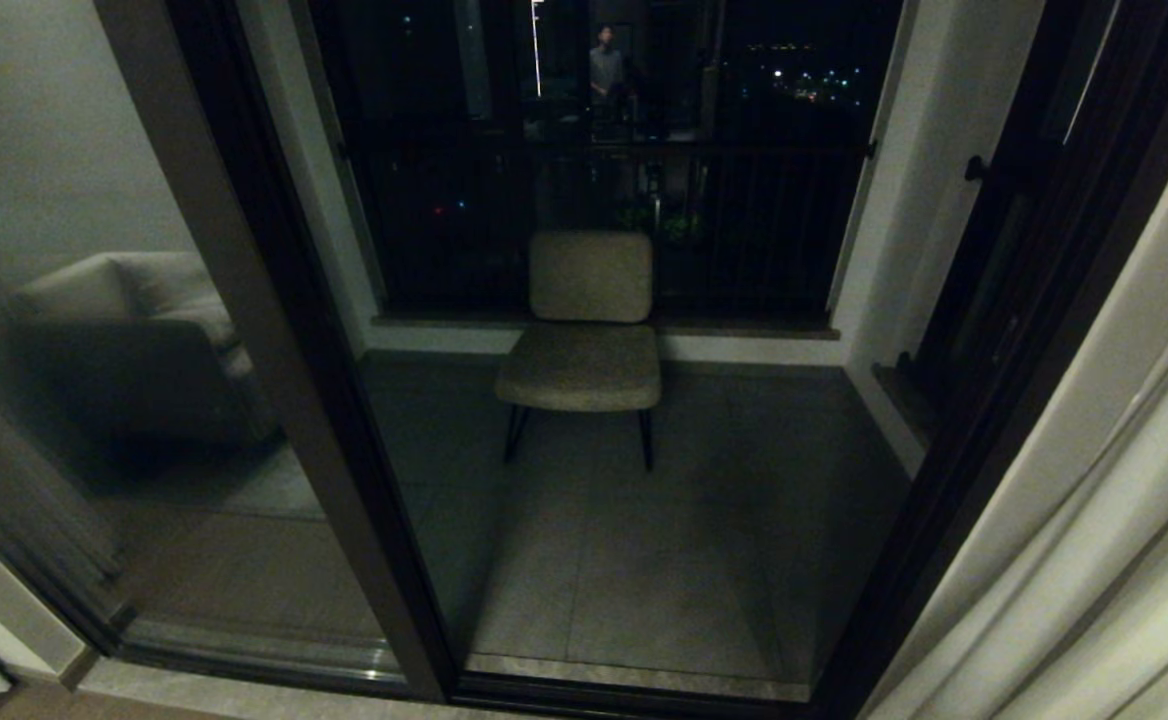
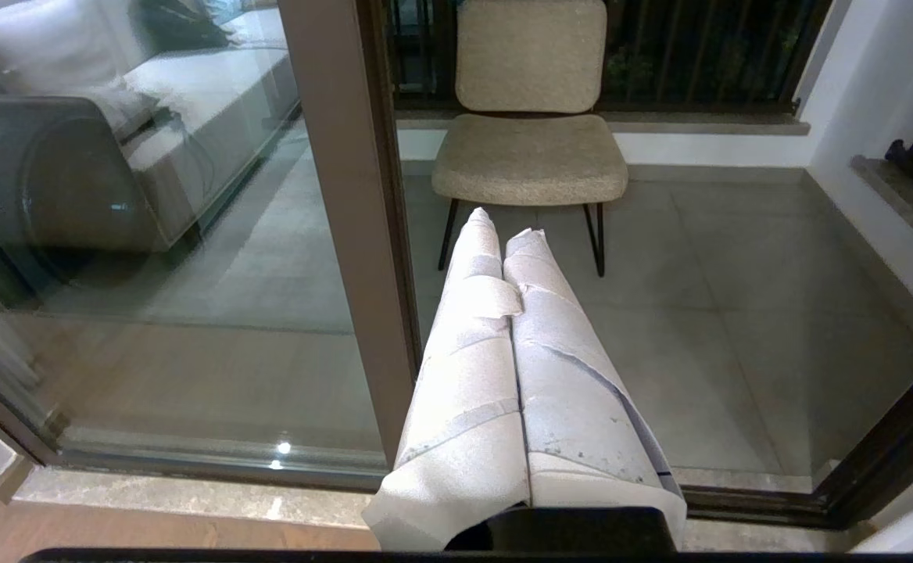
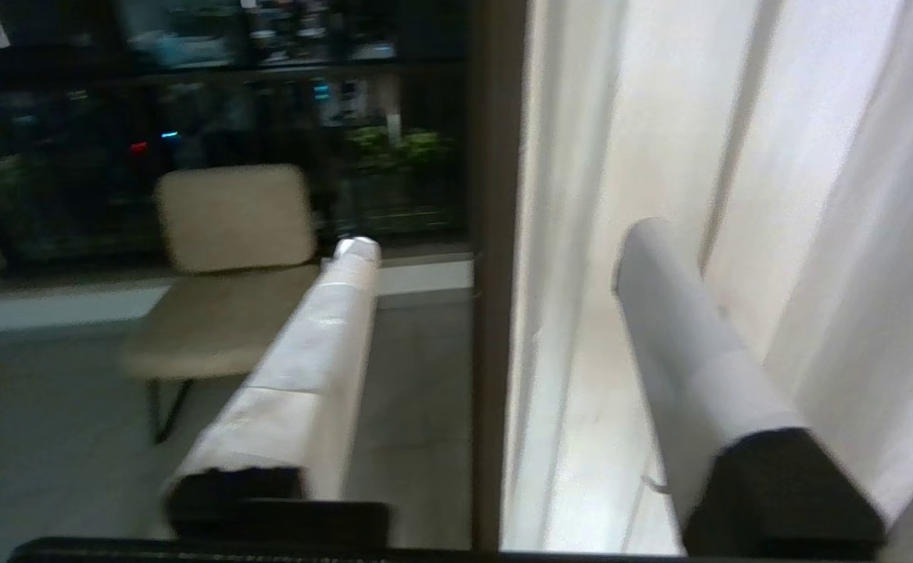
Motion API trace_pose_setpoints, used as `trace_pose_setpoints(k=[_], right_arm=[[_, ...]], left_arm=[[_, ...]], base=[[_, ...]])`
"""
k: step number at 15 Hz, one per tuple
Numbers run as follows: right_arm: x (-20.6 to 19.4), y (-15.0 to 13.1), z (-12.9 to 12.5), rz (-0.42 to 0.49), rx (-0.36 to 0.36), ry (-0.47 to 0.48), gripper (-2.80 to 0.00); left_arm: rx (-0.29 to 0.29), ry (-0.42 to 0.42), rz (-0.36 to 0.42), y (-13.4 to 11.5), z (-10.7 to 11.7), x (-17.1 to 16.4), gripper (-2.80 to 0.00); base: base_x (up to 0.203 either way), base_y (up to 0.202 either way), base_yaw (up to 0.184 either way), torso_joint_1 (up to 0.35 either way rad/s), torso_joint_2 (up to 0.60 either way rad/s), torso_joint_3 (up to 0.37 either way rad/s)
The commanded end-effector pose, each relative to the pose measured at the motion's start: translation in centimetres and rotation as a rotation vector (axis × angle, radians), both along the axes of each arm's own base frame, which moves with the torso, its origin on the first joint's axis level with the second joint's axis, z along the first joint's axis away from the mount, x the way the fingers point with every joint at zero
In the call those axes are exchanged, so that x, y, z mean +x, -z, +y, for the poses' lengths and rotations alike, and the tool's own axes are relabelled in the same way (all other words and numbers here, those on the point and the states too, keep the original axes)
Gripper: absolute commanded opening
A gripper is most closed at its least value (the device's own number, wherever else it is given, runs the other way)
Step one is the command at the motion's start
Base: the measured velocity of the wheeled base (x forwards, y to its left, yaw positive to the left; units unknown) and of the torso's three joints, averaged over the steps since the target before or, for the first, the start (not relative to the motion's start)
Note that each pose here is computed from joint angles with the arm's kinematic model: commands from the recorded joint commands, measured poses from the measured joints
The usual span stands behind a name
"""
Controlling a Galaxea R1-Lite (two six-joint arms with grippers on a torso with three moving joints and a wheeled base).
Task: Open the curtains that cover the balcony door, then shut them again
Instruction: Close the inner curtains on both sides
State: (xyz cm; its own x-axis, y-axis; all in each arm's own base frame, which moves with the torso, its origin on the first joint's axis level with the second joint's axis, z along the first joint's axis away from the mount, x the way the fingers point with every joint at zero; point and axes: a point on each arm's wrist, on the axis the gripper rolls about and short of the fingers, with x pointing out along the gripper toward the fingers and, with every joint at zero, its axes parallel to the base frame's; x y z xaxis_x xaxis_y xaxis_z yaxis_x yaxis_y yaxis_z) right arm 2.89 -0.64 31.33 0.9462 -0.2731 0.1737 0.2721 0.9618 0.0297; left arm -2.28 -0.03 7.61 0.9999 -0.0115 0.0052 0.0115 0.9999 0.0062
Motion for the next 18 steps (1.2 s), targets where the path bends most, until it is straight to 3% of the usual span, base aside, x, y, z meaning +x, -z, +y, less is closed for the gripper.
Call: trace_pose_setpoints(k=[1, 4, 8, 12, 18], right_arm=[[3.0, -1.5, -0.6, 0.047, 0.002, 0.091, 0.0], [5.7, -3.8, -2.2, 0.049, 0.003, 0.212, 0.0], [9.7, -5.8, -3.8, 0.052, -0.005, 0.221, 0.0], [13.2, -8.1, -5.1, -0.008, -0.025, 0.216, 0.0], [15.2, -8.8, -7.0, -0.013, -0.025, 0.278, 0.0]], left_arm=[[0.0, 0.0, -0.001, 0.0, 0.0, 0.0, -2.8], [0.0, -0.001, -0.001, 0.0, 0.0, 0.0, -2.8], [0.0, 0.0, -0.001, 0.0, 0.0, 0.0, -2.8], [0.0, -0.001, -0.001, 0.0, 0.0, 0.0, -2.8], [0.0, 0.0, -0.001, 0.0, 0.0, 0.0, -2.8]], base=[[0.0, 0.0, 0.0, 0.0, 0.0, 0.0], [0.0, 0.0, 0.0, 0.0, 0.0, 0.0], [0.0, 0.0, 0.0, 0.0, 0.0, 0.0], [0.0, 0.0, 0.0, 0.0, 0.0, 0.0], [0.0, 0.0, 0.0, 0.0, 0.0, 0.0]])
